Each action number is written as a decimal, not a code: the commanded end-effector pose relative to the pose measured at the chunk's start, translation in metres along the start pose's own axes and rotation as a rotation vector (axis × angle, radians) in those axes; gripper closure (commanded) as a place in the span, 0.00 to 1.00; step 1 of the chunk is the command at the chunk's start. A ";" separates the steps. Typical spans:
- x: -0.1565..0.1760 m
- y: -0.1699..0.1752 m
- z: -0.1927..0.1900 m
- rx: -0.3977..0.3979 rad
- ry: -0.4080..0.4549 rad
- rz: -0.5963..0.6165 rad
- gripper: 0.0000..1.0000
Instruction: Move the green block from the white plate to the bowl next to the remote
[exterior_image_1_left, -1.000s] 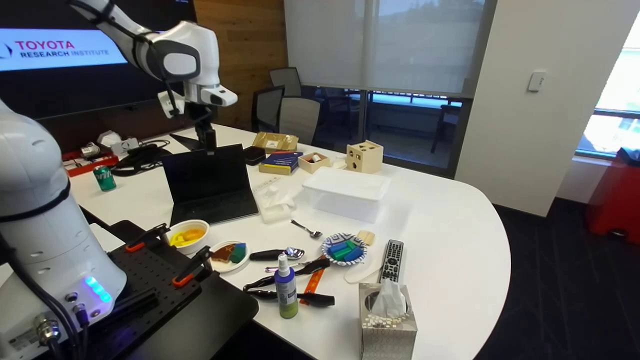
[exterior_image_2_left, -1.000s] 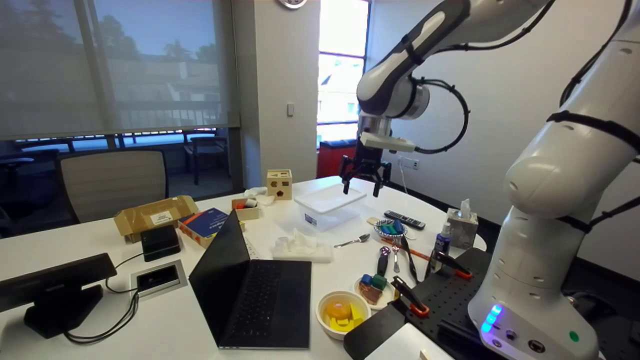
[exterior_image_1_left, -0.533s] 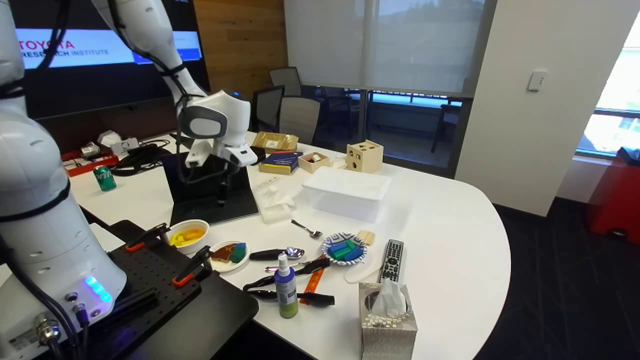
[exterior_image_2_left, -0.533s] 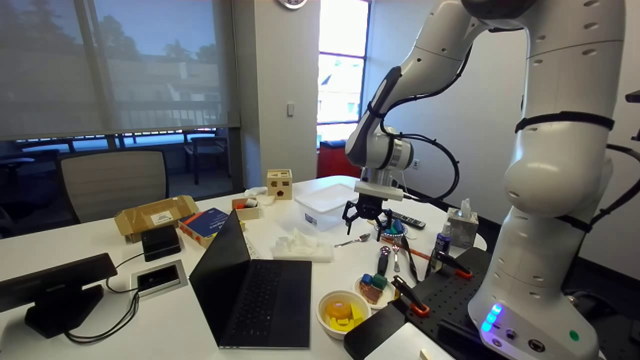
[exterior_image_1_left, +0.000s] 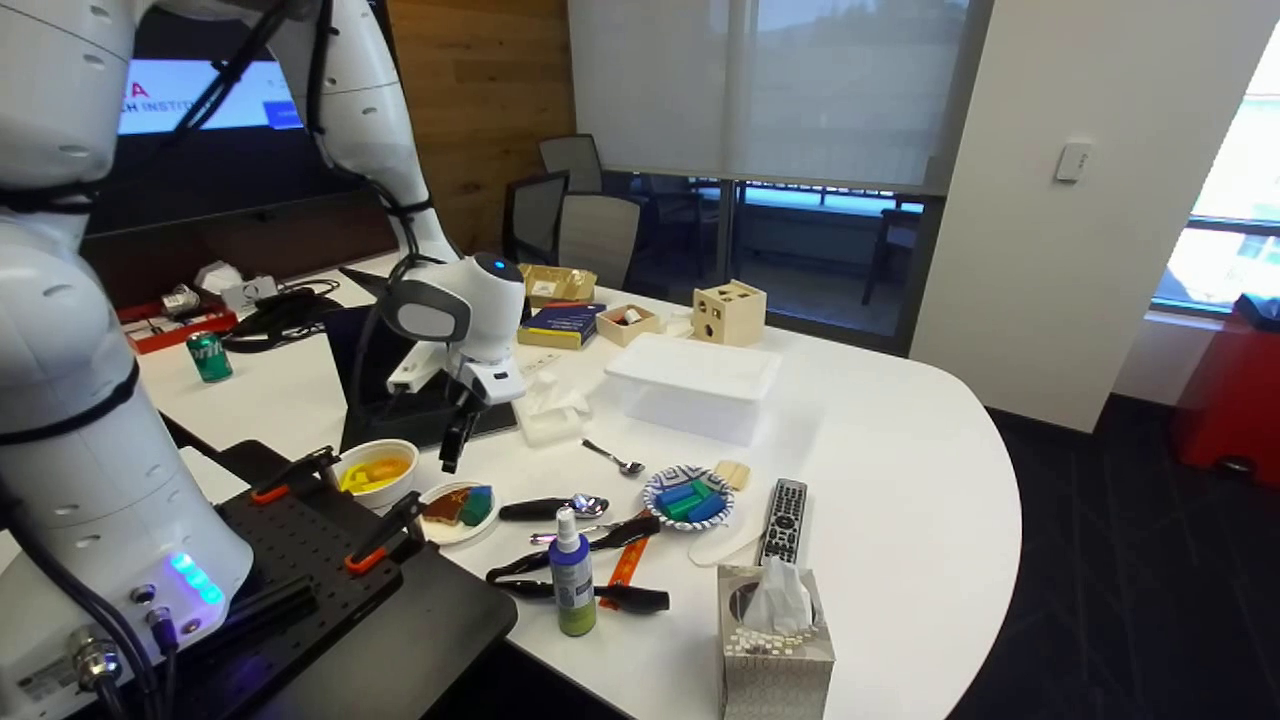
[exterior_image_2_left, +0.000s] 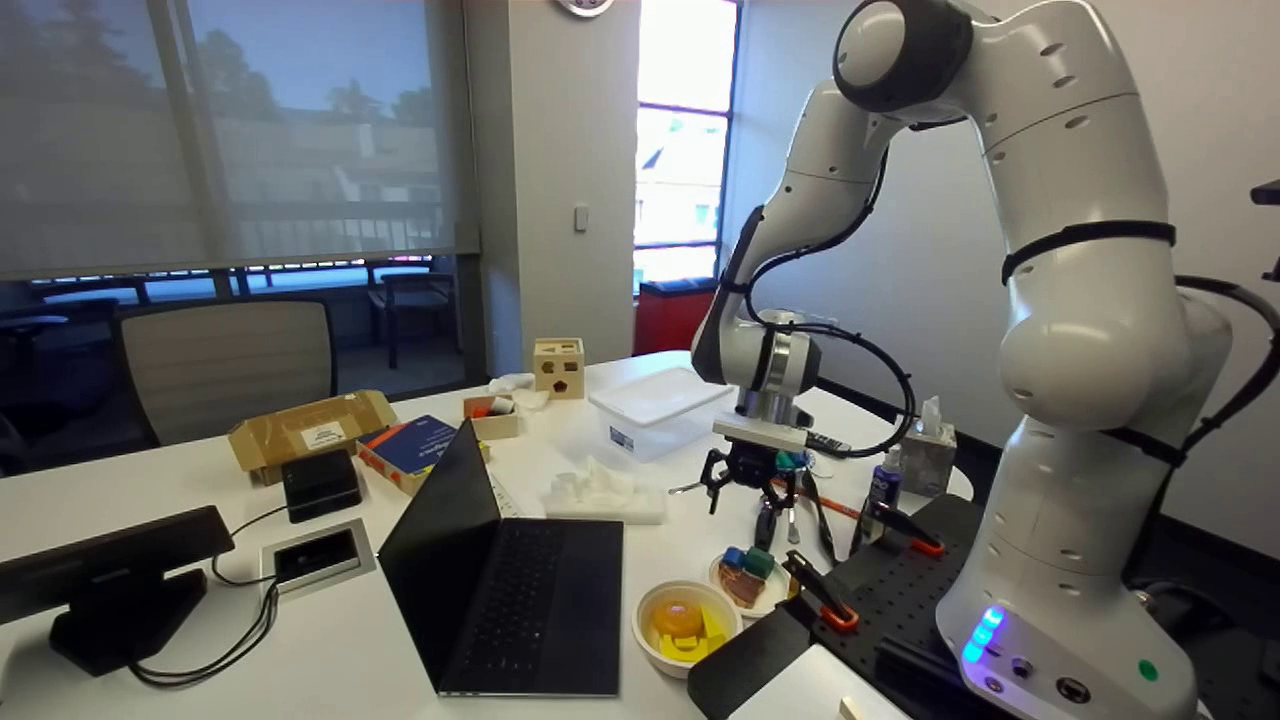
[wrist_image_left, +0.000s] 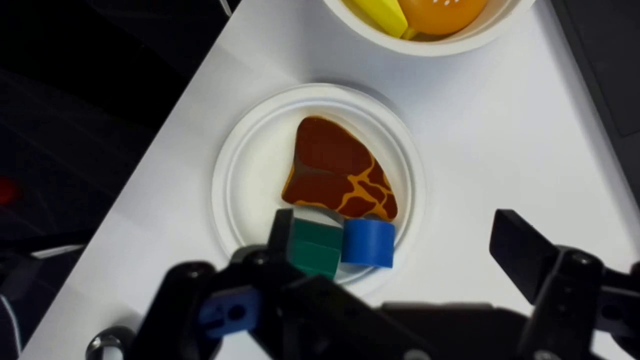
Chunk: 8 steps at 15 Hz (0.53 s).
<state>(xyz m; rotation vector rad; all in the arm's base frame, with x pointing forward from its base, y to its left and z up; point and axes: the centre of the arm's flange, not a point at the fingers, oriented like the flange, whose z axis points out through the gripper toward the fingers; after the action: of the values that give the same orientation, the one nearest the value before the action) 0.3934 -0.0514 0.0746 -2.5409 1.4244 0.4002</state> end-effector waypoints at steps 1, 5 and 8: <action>0.017 0.009 0.022 0.023 0.017 0.041 0.00; 0.030 0.023 0.037 0.015 0.018 0.096 0.00; 0.037 0.032 0.050 0.019 -0.010 0.134 0.00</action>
<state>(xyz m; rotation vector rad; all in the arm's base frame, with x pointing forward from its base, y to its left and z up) 0.3811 -0.0767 0.0302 -2.4753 1.5699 0.4270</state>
